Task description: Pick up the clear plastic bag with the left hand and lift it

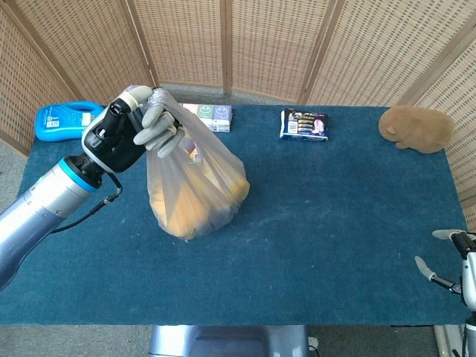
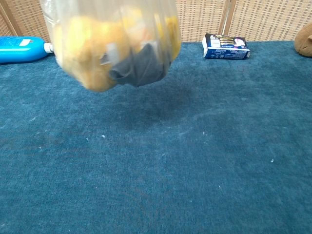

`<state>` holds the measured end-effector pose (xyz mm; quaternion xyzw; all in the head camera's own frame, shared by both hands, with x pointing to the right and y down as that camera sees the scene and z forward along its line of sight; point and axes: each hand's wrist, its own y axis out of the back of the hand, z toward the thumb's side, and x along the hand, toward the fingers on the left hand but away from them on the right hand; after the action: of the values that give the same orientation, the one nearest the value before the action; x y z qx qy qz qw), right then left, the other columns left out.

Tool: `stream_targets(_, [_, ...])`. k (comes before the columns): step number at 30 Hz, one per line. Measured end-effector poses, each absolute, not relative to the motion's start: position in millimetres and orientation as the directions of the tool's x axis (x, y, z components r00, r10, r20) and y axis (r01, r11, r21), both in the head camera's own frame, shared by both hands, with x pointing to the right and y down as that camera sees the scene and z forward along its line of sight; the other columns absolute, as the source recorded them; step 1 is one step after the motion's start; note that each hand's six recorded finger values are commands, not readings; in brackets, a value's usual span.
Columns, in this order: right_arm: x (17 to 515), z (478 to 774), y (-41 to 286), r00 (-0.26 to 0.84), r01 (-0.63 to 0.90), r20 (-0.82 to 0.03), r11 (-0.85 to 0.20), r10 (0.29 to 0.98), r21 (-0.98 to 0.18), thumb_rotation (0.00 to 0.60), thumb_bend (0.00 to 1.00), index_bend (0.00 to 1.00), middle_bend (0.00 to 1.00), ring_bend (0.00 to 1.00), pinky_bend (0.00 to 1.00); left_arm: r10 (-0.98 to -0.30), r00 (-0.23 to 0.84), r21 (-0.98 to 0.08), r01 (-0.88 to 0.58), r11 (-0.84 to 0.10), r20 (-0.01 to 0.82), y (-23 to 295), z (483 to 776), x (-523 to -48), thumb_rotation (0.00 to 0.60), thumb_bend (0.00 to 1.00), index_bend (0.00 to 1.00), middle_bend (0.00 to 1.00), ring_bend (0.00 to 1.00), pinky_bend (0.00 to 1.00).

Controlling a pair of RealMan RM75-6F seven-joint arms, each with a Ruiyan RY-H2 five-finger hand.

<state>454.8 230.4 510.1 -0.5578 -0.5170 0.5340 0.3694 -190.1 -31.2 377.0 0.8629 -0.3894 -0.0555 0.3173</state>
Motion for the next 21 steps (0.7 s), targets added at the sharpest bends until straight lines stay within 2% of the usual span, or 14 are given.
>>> stream_targets(21, [454.1,511.1,228.7,-0.105,0.178,-0.216,-0.195,0.971,-0.964,0.409,0.27,0.37,0.41,0.4,0.25,-0.708,0.692,0.597,-0.63,-0.496,0.141,-33.8,377.3,-190.5,0.3,0.75,0.75,0.94,0.86,0.76])
